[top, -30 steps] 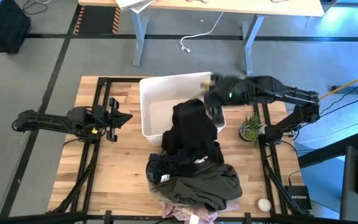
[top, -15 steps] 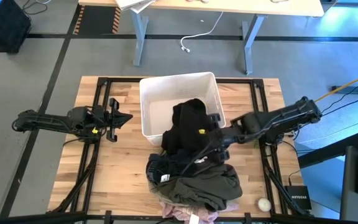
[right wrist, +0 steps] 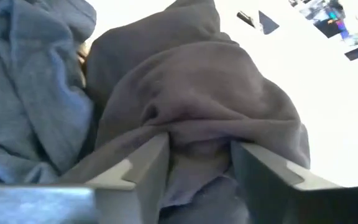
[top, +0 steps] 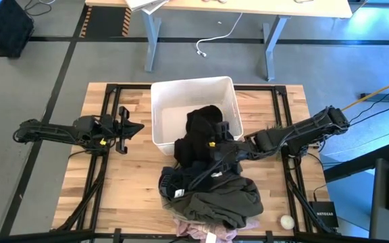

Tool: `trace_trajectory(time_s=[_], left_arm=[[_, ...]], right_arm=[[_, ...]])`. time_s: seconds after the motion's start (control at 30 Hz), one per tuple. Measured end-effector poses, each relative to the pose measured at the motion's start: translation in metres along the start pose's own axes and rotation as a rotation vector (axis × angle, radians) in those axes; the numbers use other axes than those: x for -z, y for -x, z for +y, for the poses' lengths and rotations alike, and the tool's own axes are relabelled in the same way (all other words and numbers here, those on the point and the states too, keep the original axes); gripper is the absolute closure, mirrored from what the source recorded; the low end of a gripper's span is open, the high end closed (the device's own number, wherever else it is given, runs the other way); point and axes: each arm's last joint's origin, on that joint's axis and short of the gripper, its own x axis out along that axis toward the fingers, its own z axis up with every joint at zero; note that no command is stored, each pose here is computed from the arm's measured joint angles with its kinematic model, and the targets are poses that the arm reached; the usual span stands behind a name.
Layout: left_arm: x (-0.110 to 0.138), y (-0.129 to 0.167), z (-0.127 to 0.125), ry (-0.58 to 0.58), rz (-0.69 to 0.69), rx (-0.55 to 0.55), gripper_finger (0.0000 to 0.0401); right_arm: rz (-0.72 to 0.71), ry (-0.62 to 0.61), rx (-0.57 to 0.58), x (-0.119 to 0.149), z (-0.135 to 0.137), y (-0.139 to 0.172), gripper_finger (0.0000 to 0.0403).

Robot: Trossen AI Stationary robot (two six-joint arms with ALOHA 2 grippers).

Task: Sort clothes
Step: Put the black jacket into the laundry bin

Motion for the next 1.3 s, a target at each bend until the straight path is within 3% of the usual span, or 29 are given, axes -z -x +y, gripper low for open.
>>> trace_trajectory(time_s=[0.17,0.23,0.4,0.57,0.8,1.07,1.3], left_arm=[[0.000,0.000,0.000,0.001,0.000,0.000,0.0397],[0.000,0.000,0.000,0.001,0.000,0.000,0.0397],[0.000,0.000,0.000,0.001,0.000,-0.001,0.0397],[0.000,0.000,0.000,0.001,-0.001,-0.001,0.0397],[0.000,0.000,0.000,0.002,-0.004,-0.001,0.0397],[0.000,0.000,0.000,-0.012,-0.004,-0.005,0.0397],[0.000,0.000,0.000,-0.014,-0.003,-0.011,0.0397]], right_arm=[[-0.004,-0.001,0.016,-0.001,-0.001,0.000,0.0357],[-0.004,0.016,0.017,-0.001,-0.001,0.000,0.0386],[-0.028,0.003,0.080,-0.012,-0.015,0.014,0.0370],[-0.130,0.014,0.169,-0.040,-0.045,0.046,0.0394],[-0.225,0.034,0.368,-0.067,-0.109,0.082,0.0387],[-0.289,-0.040,0.586,-0.063,-0.194,0.101,0.0390],[-0.273,-0.092,0.670,-0.044,-0.233,0.090,0.0389]])
